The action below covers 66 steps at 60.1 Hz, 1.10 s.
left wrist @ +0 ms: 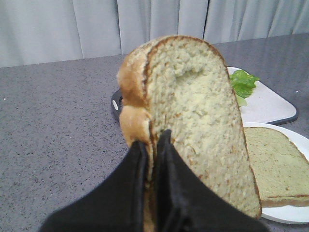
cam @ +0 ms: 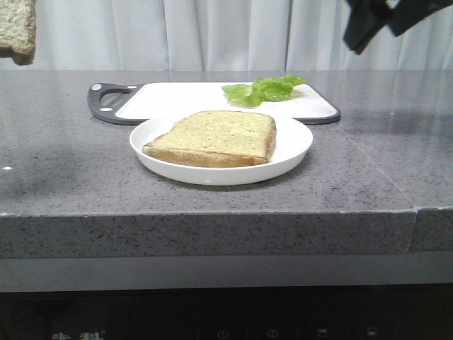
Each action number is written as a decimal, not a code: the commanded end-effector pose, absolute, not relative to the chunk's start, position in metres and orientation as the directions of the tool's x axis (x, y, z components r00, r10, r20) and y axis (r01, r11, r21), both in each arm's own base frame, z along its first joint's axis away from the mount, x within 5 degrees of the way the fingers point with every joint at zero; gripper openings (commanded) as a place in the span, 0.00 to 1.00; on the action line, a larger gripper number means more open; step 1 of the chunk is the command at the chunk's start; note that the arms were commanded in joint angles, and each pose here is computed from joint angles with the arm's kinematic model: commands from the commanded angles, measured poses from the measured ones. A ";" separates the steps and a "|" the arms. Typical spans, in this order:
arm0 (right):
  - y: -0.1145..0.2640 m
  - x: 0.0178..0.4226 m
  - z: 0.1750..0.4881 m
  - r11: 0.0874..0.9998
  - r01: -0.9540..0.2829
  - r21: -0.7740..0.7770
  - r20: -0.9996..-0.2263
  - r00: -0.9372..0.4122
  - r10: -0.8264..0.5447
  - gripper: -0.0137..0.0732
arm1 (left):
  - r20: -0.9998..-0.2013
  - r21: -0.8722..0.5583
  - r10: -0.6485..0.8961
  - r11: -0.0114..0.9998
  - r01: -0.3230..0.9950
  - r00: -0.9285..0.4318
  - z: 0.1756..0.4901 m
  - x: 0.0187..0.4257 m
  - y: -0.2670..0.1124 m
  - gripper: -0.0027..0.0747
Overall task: Left arm grabs bread, right arm adds lettuce
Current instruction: 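Lower the right gripper onto the lettuce leaf and grasp it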
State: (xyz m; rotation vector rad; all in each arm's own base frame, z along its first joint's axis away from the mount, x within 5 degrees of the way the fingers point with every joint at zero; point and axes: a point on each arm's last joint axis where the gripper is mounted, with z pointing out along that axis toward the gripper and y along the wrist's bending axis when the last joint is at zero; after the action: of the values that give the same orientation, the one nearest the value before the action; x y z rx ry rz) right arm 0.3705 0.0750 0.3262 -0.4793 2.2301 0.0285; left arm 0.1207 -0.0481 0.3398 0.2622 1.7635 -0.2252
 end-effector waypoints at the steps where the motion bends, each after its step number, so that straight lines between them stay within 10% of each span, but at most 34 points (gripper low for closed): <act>1: 0.085 0.385 0.353 0.906 -0.386 -0.173 -0.790 -0.495 -0.362 0.76 | -0.993 -0.016 0.025 0.942 0.336 -0.118 0.355 0.119 -0.051 0.01; 66: 0.139 0.479 0.309 0.829 -0.529 -0.182 -0.749 -0.472 -0.466 0.67 | -0.993 -0.012 0.029 0.942 0.336 -0.116 0.355 0.119 -0.051 0.01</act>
State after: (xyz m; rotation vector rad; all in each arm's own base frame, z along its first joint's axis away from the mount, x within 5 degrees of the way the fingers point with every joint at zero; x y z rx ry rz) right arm 0.4836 0.1403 0.2671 -0.7526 2.2720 0.1187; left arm 0.1207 -0.0482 0.3400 0.2652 1.7604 -0.2232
